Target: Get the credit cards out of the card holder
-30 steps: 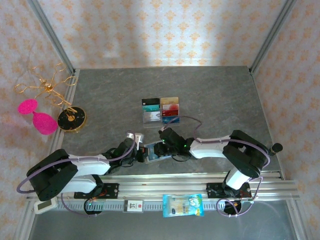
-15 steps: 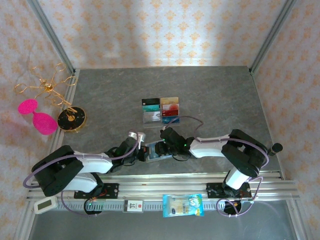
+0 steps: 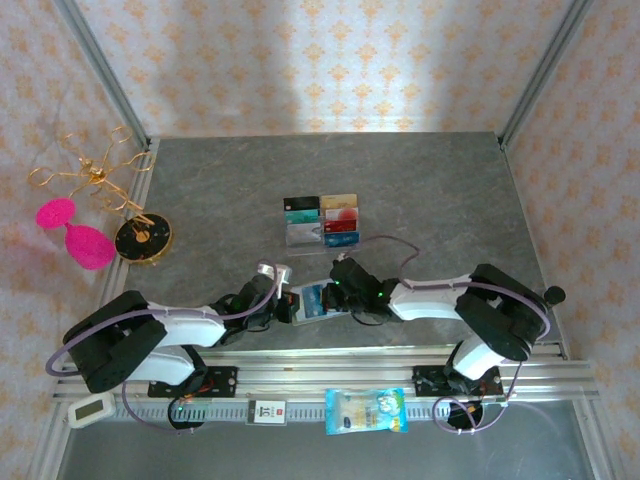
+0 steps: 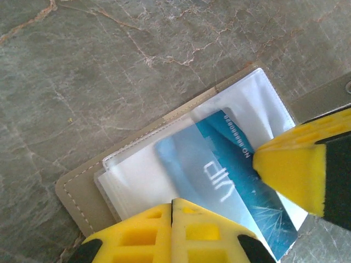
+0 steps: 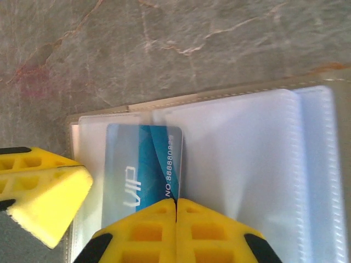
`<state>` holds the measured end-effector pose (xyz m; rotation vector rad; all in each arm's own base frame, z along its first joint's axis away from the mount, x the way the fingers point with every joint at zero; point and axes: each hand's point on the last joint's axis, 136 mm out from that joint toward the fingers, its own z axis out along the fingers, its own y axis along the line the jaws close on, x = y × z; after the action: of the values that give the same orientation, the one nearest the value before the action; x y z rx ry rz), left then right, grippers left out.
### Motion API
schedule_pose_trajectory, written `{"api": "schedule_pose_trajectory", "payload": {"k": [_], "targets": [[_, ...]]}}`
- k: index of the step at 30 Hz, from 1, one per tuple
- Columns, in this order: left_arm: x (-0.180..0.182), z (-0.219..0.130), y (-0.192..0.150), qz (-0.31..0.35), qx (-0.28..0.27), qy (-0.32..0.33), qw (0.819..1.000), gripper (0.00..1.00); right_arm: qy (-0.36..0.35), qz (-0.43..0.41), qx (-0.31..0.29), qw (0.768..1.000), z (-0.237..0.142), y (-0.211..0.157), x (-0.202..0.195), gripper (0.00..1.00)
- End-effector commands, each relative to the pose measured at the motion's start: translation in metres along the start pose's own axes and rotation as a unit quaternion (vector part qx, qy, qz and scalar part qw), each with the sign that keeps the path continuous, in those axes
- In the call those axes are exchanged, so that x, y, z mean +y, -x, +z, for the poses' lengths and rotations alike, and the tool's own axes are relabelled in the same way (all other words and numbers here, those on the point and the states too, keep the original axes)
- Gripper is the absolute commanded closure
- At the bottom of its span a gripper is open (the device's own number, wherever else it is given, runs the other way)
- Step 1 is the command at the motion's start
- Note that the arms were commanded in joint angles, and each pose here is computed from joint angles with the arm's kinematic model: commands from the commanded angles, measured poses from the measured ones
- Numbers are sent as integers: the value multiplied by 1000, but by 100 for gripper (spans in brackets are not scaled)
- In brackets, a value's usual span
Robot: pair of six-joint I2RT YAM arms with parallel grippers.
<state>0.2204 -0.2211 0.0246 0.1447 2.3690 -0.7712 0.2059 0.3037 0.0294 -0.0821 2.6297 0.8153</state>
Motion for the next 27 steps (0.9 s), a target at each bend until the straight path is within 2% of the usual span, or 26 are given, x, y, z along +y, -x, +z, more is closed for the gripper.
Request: {"api": "schedule_pose_trajectory", "payload": {"k": [1,7,10,16,21,27], "targets": [[5,-4,-9,8,16,7,1000,100,-29,16,-19,999,-8,1,-16,100],[-34,-10,17,24,-11,-43,999,100,-20,15,-13,1000,-5,-2,-14,100],[-51,-4,15,38,-2,-56,998,100,-14,13,-15,1000,-6,-1,-12,100],[-33,9,-4,33,24,-25,999,100,-10,9,-11,1000,-6,-3,-12,100],[-18,15,-17,34,45,2,998,100,9,22,5,1000,-4,-8,-13,80],[-14,19,-26,32,59,2,998,100,31,28,14,999,-2,-8,-8,76]]}}
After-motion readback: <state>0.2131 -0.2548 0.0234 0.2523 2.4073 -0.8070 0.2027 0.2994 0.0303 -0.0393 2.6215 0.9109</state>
